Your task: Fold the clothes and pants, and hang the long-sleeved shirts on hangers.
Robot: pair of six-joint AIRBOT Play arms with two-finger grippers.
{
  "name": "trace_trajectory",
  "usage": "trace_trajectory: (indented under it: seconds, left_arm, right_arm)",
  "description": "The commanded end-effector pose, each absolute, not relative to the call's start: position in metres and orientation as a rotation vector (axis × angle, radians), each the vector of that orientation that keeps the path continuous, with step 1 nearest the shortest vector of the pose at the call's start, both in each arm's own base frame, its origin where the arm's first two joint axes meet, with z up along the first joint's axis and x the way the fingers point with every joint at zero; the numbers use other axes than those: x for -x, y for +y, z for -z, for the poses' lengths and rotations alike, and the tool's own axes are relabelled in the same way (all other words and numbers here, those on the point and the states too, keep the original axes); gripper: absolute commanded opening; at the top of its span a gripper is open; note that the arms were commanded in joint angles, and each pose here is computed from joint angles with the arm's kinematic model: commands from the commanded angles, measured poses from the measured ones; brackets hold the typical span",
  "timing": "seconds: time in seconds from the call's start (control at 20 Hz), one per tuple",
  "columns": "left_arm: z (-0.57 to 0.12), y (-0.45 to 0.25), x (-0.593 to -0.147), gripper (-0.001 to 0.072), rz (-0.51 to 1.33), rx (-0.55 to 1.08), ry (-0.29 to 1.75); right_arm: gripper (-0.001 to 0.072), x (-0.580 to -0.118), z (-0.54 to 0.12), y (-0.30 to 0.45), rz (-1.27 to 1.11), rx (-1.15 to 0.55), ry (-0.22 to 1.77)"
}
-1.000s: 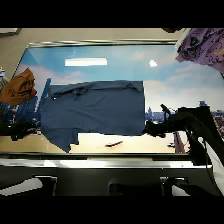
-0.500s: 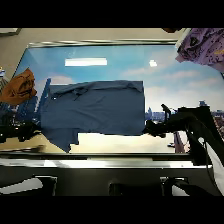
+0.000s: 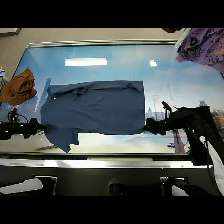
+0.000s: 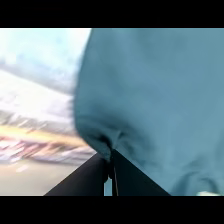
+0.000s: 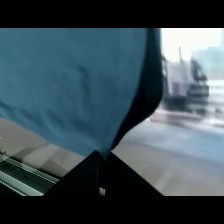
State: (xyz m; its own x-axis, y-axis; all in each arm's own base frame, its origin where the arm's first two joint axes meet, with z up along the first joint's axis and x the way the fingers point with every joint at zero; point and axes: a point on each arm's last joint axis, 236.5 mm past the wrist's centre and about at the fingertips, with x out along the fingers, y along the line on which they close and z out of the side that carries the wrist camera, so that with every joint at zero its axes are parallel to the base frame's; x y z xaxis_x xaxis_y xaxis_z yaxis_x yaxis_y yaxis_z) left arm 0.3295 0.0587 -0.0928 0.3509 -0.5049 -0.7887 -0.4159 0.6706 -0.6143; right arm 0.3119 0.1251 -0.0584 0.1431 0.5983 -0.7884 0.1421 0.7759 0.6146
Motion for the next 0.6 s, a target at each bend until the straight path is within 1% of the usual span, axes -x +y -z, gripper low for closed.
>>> trace_trajectory:
  seconds: [0.0, 0.1, 0.15, 0.2, 0.3, 0.4, 0.5, 0.55]
  left_arm:
    - [0.050, 0.050, -0.367, 0.0018, 0.135, 0.865, 1.157]
    - [-0.006, 0.045, -0.404, 0.0017, 0.194, 0.766, 1.062]
    - [-0.046, 0.041, -0.424, 0.0017, 0.226, 0.704, 0.993]
    - [-0.089, 0.037, -0.442, 0.0017, 0.255, 0.641, 0.913]
    - [-0.194, 0.029, -0.465, 0.0017, 0.288, 0.507, 0.718]
    - [-0.298, 0.028, -0.461, 0.0017, 0.257, 0.349, 0.528]
    - [-0.385, 0.031, -0.431, 0.0017, 0.184, 0.249, 0.361]
    - [-0.421, 0.031, -0.409, 0.0017, 0.146, 0.219, 0.287]
  right_arm:
    - [0.0030, -0.362, 0.008, 0.121, -0.400, -0.593, 1.256]
    - [0.0030, -0.406, -0.053, 0.116, -0.428, -0.523, 1.087]
    - [0.0030, -0.426, -0.092, 0.113, -0.438, -0.488, 0.995]
    - [0.0030, -0.442, -0.136, 0.110, -0.444, -0.448, 0.899]
    - [0.0030, -0.458, -0.221, 0.104, -0.452, -0.366, 0.725]
    - [0.0030, -0.451, -0.308, 0.103, -0.481, -0.275, 0.560]
    - [0.0030, -0.422, -0.385, 0.103, -0.485, -0.216, 0.422]
    - [0.0030, -0.403, -0.415, 0.102, -0.481, -0.186, 0.362]
